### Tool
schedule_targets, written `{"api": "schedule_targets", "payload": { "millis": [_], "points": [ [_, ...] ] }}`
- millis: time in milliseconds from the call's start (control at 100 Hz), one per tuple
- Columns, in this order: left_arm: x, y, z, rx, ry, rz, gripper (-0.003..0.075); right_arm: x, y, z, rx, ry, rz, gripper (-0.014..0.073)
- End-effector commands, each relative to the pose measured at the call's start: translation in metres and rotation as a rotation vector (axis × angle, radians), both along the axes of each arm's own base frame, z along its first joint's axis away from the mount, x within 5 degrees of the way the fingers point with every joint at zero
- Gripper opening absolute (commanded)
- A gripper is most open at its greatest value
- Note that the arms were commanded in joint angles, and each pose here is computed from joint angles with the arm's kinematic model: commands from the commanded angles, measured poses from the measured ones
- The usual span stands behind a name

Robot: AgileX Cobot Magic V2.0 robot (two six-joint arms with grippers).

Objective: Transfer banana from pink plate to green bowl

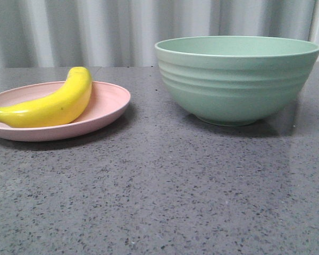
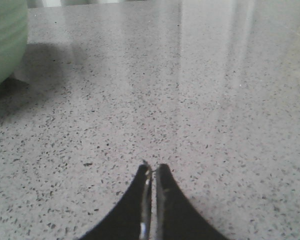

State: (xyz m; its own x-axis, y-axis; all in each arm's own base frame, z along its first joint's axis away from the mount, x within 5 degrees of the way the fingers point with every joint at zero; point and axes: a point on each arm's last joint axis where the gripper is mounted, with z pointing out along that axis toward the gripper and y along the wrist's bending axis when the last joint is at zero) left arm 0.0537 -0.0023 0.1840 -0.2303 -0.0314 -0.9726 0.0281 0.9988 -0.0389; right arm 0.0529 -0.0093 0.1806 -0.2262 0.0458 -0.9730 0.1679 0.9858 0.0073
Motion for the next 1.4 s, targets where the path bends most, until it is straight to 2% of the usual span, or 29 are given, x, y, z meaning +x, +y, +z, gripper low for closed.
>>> {"api": "schedule_targets", "payload": {
  "millis": [0,290,350,380,400,430,450,460,470,480,510,590,640,720,800,910,1100,1170,1210,1270,1390],
  "points": [
    [-0.001,0.0,-0.004,-0.009,-0.042,0.002,-0.0019,0.0,-0.001,-0.006,-0.019,-0.007,-0.004,-0.0072],
    [0.0,0.0,-0.004,-0.009,-0.044,0.002,-0.0019,0.0,-0.001,-0.006,-0.019,-0.007,-0.004,-0.0072],
    [0.0,0.001,-0.003,0.025,-0.057,0.005,-0.0018,0.0,-0.001,-0.006,-0.019,-0.007,-0.004,-0.0072],
    [0.0,0.003,0.0,0.09,-0.078,0.011,-0.0019,0.0,-0.001,-0.006,-0.019,-0.007,-0.004,-0.0072],
    [0.0,0.004,0.002,0.172,-0.093,0.018,-0.0019,0.0,-0.001,-0.006,-0.019,-0.007,-0.004,-0.0072],
    [0.0,0.009,0.006,0.362,-0.108,0.039,-0.0018,0.0,-0.001,-0.006,-0.019,-0.007,-0.004,-0.0072],
    [-0.001,0.012,0.008,0.442,-0.099,0.062,-0.0019,0.0,-0.001,-0.006,-0.019,-0.007,-0.004,-0.0072],
    [-0.002,0.015,0.011,0.529,-0.094,0.084,-0.0019,0.0,-0.001,-0.006,-0.019,-0.007,-0.004,-0.0072],
    [-0.002,0.017,0.012,0.547,-0.085,0.104,-0.0019,0.0,-0.001,-0.006,-0.019,-0.007,-0.004,-0.0072],
    [-0.004,0.021,0.012,0.622,-0.054,0.141,-0.0019,0.0,-0.001,-0.006,-0.019,-0.007,-0.004,-0.0072],
    [-0.009,0.033,0.018,0.679,0.011,0.269,-0.0018,0.0,-0.001,-0.006,-0.019,-0.007,-0.004,-0.0072],
    [-0.034,0.062,0.022,0.617,0.199,0.676,-0.0019,0.0,-0.001,-0.006,-0.019,-0.007,-0.004,-0.0072],
    [-0.046,0.069,0.021,0.577,0.289,0.822,-0.0019,0.0,-0.001,-0.006,-0.019,-0.007,-0.004,-0.0072],
    [-0.057,0.07,0.013,0.503,0.399,0.933,-0.0019,0.0,-0.001,-0.006,-0.019,-0.007,-0.004,-0.0072],
    [-0.061,0.068,0.005,0.404,0.461,0.962,-0.0019,0.0,-0.001,-0.006,-0.019,-0.007,-0.004,-0.0072],
    [-0.059,0.062,-0.004,0.304,0.482,0.937,-0.0018,0.0,-0.001,-0.006,-0.019,-0.007,-0.004,-0.0072],
    [-0.037,0.056,-0.002,0.323,0.285,0.763,-0.0019,0.0,-0.001,-0.006,-0.019,-0.007,-0.004,-0.0072],
    [-0.021,0.047,0.002,0.339,0.118,0.616,-0.0018,0.0,-0.001,-0.006,-0.019,-0.007,-0.004,-0.0072],
    [-0.01,0.036,0.007,0.36,-0.037,0.483,-0.0018,0.0,-0.001,-0.006,-0.019,-0.007,-0.004,-0.0072],
    [-0.003,0.023,0.016,0.378,-0.204,0.347,-0.0018,0.0,-0.001,-0.006,-0.019,-0.007,-0.004,-0.0072],
    [-0.001,0.001,0.036,0.444,-0.462,0.138,-0.0018,0.0,-0.001,-0.006,-0.019,-0.007,-0.004,-0.0072]
  ]
}}
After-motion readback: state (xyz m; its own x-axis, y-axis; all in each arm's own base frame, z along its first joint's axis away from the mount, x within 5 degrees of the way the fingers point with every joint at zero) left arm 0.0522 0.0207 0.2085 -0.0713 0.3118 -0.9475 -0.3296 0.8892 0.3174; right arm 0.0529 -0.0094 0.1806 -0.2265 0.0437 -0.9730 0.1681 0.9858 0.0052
